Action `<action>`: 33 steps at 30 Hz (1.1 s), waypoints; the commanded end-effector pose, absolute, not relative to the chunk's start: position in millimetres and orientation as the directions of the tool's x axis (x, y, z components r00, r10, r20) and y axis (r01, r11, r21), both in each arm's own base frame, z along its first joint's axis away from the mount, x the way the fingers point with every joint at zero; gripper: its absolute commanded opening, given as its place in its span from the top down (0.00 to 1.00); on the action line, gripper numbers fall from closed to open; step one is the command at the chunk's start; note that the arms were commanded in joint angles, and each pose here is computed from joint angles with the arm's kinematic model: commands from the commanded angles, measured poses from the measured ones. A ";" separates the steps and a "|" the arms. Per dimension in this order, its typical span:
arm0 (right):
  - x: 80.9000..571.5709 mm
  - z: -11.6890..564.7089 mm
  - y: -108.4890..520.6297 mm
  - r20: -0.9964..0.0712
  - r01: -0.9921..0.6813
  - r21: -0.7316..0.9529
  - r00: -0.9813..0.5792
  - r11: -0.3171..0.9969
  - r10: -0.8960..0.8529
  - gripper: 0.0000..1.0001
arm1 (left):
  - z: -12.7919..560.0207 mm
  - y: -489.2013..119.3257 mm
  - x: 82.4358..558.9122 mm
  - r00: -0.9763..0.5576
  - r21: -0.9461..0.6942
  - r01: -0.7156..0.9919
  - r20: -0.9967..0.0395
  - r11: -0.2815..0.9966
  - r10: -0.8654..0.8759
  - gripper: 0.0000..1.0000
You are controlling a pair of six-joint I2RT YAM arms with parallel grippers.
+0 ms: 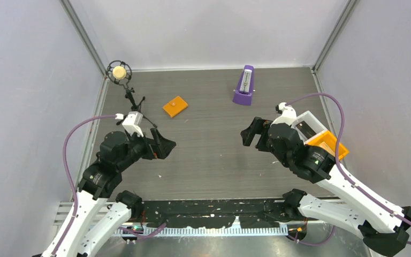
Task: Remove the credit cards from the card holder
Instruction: Move the card holder to the center of the board.
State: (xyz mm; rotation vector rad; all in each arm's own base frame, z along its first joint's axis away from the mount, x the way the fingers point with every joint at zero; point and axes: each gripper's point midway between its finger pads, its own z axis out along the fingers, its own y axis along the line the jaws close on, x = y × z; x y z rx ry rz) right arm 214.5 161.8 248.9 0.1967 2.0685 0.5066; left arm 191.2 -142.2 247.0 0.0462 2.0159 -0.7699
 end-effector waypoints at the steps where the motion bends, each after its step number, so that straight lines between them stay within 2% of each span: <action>1: 217.3 269.7 164.7 -0.780 -0.070 0.483 -0.487 0.873 0.393 0.05 | 252.9 -141.7 199.1 -0.522 -0.500 0.323 -0.803 0.804 -0.289 0.03; 6: 216.3 271.6 162.9 -0.785 -0.080 0.488 -0.476 0.869 0.397 0.05 | 251.4 -136.7 205.3 -0.512 -0.475 0.299 -0.812 0.828 -0.281 0.05; 12: 215.4 272.2 165.3 -0.789 -0.107 0.498 -0.468 0.860 0.399 0.05 | 251.7 -123.6 219.0 -0.531 -0.368 0.240 -0.824 0.898 -0.196 0.08; 15: 215.6 269.9 169.0 -0.800 -0.140 0.489 -0.465 0.861 0.379 0.05 | 253.7 -119.9 233.4 -0.531 -0.277 0.219 -0.839 0.936 -0.124 0.14; 19: 215.3 267.3 169.0 -0.812 -0.158 0.470 -0.462 0.868 0.356 0.05 | 246.2 -118.0 259.0 -0.568 -0.056 0.193 -0.820 0.980 0.065 0.15; 23: 213.6 271.3 165.7 -0.828 -0.179 0.452 -0.448 0.874 0.337 0.05 | 232.7 -123.8 301.7 -0.629 0.151 0.160 -0.746 0.976 0.218 0.16; 30: 212.8 272.5 155.5 -0.845 -0.167 0.428 -0.424 0.888 0.327 0.04 | 236.0 -158.8 385.2 -0.593 0.293 0.184 -0.728 0.938 0.343 0.19; 33: 211.1 273.0 158.7 -0.838 -0.177 0.438 -0.436 0.881 0.329 0.03 | 216.1 -167.4 417.6 -0.574 0.384 0.206 -0.698 0.900 0.429 0.22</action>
